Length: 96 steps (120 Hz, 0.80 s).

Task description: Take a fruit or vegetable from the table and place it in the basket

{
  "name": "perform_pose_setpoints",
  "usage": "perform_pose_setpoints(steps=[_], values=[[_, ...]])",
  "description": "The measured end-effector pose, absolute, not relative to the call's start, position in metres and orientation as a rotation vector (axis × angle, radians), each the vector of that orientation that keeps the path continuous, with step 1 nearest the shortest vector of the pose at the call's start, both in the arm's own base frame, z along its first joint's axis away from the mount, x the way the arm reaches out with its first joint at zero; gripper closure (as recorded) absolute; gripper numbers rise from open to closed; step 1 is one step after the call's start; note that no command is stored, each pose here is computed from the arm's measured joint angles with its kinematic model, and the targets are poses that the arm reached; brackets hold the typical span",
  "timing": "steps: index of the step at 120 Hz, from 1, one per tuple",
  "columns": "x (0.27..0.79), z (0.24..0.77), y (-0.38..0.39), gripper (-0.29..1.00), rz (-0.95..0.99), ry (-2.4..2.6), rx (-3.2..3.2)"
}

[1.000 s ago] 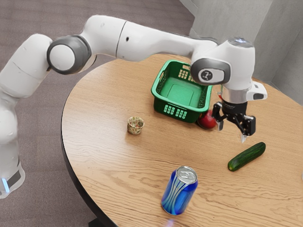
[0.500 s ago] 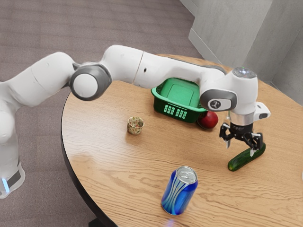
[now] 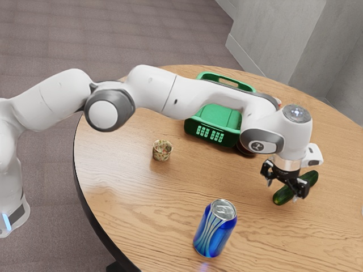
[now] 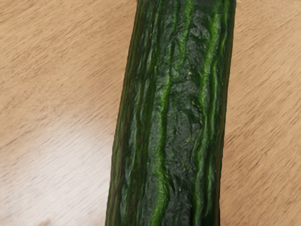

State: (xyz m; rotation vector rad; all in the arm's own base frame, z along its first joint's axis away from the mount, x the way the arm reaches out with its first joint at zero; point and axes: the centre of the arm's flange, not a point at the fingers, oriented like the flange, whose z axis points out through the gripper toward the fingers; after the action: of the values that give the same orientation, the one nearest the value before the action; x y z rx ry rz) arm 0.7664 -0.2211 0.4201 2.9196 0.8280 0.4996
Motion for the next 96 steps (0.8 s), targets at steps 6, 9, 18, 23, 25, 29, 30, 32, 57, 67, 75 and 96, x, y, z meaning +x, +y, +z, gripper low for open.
perform_pose_setpoints(steps=[6, 9, 18, 23, 25, 29, 30, 32, 57, 67, 75, 96], values=[[0.768, 0.419, -0.218, 0.0, 0.51, 0.826, 2.927], [0.769, 0.418, -0.215, 0.0, 0.522, 0.828, 2.929], [0.774, 0.419, -0.207, 0.0, 0.564, 0.824, 2.924], [0.775, 0.419, -0.209, 0.0, 0.591, 0.807, 2.917], [0.776, 0.418, -0.21, 0.0, 0.601, 0.798, 2.914], [0.777, 0.417, -0.213, 0.0, 0.62, 0.781, 2.907], [0.777, 0.416, -0.214, 0.0, 0.624, 0.776, 2.905], [0.777, 0.415, -0.216, 0.0, 0.633, 0.766, 2.902], [0.789, 0.408, -0.211, 0.0, 0.824, 0.692, 2.9], [0.789, 0.407, -0.216, 0.0, 0.902, 0.63, 2.924], [0.79, 0.402, -0.218, 0.0, 0.948, 0.587, 2.947], [0.792, 0.387, -0.219, 0.0, 1.003, 0.516, 2.988]])
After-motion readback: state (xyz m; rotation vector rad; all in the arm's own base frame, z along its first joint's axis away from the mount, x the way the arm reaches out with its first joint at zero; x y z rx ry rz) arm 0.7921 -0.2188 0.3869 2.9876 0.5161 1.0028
